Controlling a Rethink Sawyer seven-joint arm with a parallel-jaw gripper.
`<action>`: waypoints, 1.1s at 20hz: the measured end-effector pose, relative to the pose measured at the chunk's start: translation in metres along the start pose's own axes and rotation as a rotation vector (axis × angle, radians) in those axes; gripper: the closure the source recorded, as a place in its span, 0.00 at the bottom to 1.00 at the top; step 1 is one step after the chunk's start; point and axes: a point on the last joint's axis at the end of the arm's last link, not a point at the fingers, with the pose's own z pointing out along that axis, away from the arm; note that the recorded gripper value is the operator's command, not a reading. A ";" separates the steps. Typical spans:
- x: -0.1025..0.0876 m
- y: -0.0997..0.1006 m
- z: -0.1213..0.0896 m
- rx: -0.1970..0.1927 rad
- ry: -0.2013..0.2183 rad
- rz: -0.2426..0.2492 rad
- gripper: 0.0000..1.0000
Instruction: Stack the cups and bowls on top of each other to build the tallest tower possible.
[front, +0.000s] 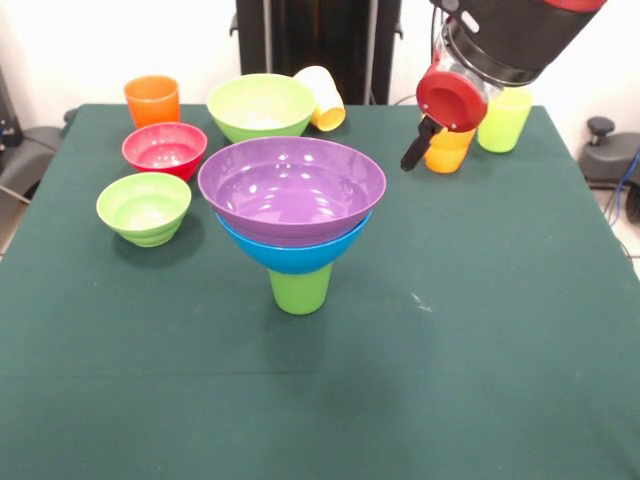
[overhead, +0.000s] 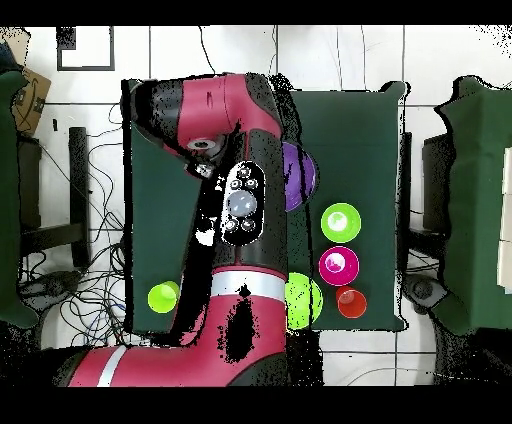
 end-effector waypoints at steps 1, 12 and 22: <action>0.000 0.001 0.002 -0.006 0.000 -0.002 0.00; -0.016 0.022 0.033 -0.108 -0.030 -0.052 0.00; -0.030 0.026 0.036 -0.139 -0.071 -0.079 0.00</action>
